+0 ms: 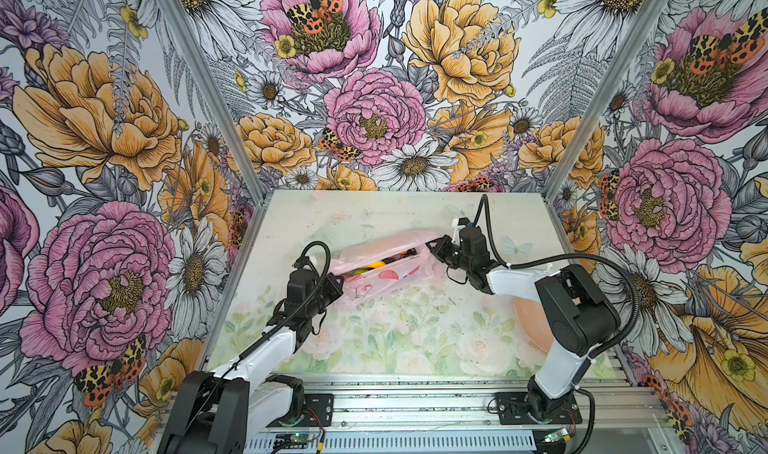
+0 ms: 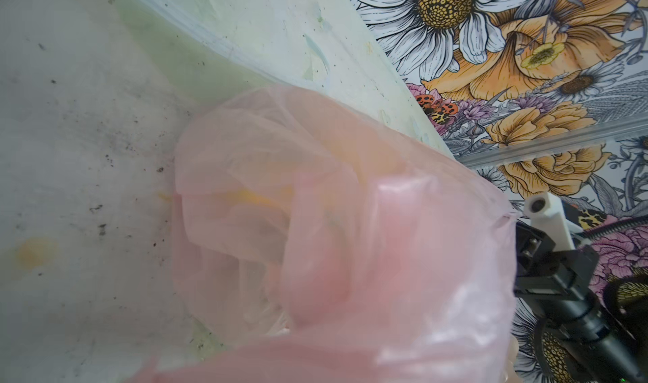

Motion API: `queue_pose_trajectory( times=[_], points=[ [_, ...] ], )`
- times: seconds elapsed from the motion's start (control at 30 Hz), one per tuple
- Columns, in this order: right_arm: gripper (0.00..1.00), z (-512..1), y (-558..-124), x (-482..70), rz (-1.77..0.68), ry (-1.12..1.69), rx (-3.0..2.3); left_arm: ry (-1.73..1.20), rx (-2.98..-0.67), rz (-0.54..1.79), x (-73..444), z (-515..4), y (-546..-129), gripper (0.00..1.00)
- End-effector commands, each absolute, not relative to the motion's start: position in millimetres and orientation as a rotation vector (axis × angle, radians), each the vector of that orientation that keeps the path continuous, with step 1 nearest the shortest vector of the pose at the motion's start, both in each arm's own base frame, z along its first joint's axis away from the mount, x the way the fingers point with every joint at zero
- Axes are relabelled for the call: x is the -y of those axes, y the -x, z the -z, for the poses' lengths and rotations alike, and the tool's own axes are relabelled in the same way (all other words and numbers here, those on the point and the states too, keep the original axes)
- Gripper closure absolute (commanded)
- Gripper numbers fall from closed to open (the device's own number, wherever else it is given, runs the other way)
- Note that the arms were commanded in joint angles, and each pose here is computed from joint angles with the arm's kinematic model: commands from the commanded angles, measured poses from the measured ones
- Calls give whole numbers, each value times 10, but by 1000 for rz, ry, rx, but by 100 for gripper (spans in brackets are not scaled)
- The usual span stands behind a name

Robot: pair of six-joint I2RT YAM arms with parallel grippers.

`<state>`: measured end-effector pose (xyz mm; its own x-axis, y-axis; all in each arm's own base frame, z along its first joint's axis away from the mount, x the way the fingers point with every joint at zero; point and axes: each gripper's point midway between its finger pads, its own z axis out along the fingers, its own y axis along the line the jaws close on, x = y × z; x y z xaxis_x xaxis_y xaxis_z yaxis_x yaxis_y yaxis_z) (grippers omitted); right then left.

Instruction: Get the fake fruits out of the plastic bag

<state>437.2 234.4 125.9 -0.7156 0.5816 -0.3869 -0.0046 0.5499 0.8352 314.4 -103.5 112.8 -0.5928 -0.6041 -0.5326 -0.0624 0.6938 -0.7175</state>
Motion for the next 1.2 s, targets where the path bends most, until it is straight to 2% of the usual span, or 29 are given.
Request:
queue_pose_trajectory(
  times=[0.0,0.1,0.13,0.17,0.2,0.27,0.33,0.37,0.6,0.8,1.03,1.17],
  points=[
    [100,-1514,-4628,-2215,-1159,-513,-2053,421,-2016,802,1022,-1277,-3190,100],
    [100,-1564,-4599,-2365,-1122,-434,-2107,313,-2036,787,1205,-1331,-3211,100],
    [95,-1568,-4589,-2378,-1106,-415,-2122,281,-2043,786,1274,-1348,-3214,100],
    [84,-1559,-4576,-2378,-1094,-403,-2135,260,-2046,787,1321,-1361,-3219,100],
    [65,-1562,-4560,-2361,-1075,-391,-2148,246,-2049,788,1363,-1371,-3227,100],
    [38,-1560,-4495,-2326,-1007,-350,-2185,222,-2054,791,1427,-1383,-3234,100],
    [23,-1536,-4393,-2257,-893,-317,-2229,214,-2057,791,1468,-1382,-3244,100],
    [20,-1525,-4344,-2229,-838,-299,-2248,212,-2059,793,1482,-1381,-3246,100],
    [12,-1589,-3946,-2024,-553,-245,-2283,209,-2071,792,1575,-1372,-3271,100],
    [12,-1713,-3640,-2271,-520,-235,-2238,201,-2082,797,1620,-1381,-3285,100],
    [11,-1435,-3754,-2483,-463,-286,-2279,179,-2104,816,1723,-1364,-3261,100],
    [13,-1336,-3874,-2603,-484,-295,-2310,172,-2107,822,1763,-1364,-3233,100]
  ],
)
